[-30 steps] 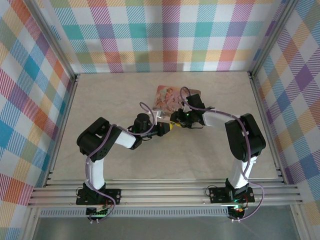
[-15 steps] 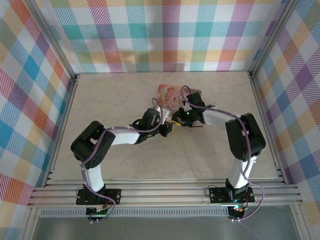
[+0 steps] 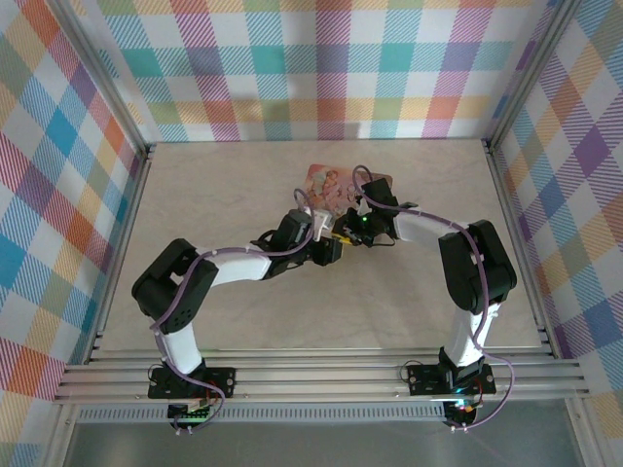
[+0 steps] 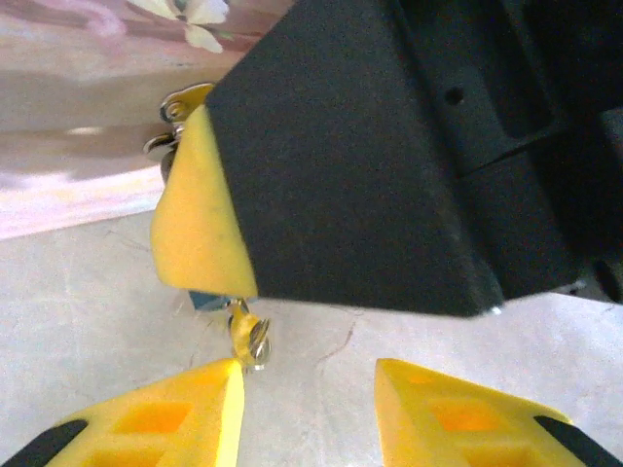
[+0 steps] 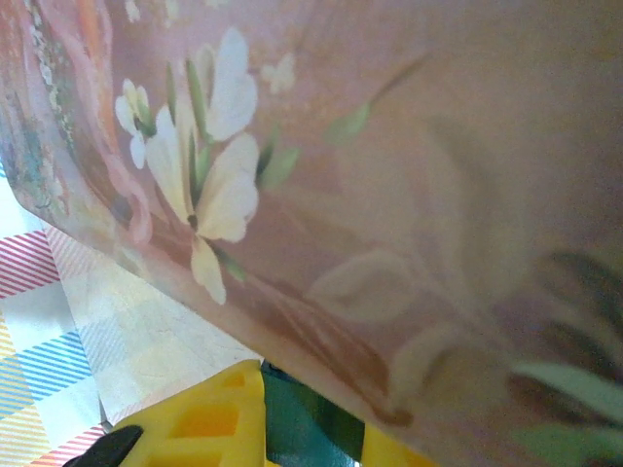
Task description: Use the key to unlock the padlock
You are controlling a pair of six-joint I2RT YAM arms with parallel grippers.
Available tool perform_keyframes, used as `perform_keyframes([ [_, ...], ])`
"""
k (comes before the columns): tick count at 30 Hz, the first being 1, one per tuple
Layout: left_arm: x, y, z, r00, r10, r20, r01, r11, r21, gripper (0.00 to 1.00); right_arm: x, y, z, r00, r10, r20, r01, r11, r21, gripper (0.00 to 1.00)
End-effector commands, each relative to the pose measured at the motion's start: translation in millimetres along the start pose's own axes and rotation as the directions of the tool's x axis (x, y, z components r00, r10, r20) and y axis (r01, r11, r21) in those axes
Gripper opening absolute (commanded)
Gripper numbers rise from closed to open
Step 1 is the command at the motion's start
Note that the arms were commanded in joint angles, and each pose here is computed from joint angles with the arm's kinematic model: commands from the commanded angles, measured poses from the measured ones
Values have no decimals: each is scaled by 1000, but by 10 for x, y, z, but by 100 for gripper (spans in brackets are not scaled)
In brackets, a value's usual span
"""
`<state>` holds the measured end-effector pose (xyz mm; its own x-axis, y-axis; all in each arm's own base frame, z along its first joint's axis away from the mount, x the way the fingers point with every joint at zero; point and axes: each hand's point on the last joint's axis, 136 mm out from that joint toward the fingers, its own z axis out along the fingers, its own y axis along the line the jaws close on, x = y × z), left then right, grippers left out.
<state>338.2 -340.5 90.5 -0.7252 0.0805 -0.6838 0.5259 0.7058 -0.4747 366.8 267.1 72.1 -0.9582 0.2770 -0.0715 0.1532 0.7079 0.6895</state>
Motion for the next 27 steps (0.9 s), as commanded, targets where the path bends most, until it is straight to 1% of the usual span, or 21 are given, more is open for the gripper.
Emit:
perform_keyframes([
  [1, -159, -16, -228, 986, -152, 75, 149, 988, 40, 42, 276, -211, 105, 979, 169, -111, -161, 984, 76, 0],
  [3, -177, 67, -317, 967, -230, 111, 227, 973, 39, 44, 260, -205, 104, 979, 174, -104, -167, 983, 74, 0],
  [6, -210, 172, -415, 918, -365, 156, 356, 931, 83, 44, 252, -192, 102, 978, 185, -97, -178, 982, 69, 0],
  [9, -237, 246, -440, 844, -506, 179, 487, 862, 141, 42, 244, -181, 109, 976, 194, -95, -189, 980, 62, 0],
  [11, -231, 258, -399, 801, -573, 171, 547, 818, 180, 40, 242, -182, 113, 975, 202, -94, -197, 978, 61, 0],
  [14, -289, 204, -313, 765, -623, 165, 569, 773, 281, 37, 242, -156, 118, 973, 211, -99, -207, 977, 50, 0],
  [17, -360, 144, -222, 744, -651, 151, 569, 735, 369, 33, 236, -136, 114, 973, 210, -100, -207, 977, 45, 0],
  [19, -405, 143, -207, 734, -659, 164, 563, 725, 396, 32, 231, -137, 117, 972, 212, -100, -208, 977, 45, 0],
  [24, -379, 192, -159, 752, -637, 169, 559, 752, 350, 30, 240, -136, 120, 971, 215, -105, -212, 976, 45, 0],
  [27, -372, 179, -129, 758, -633, 157, 558, 754, 346, 29, 241, -144, 120, 971, 217, -104, -213, 976, 48, 0],
])
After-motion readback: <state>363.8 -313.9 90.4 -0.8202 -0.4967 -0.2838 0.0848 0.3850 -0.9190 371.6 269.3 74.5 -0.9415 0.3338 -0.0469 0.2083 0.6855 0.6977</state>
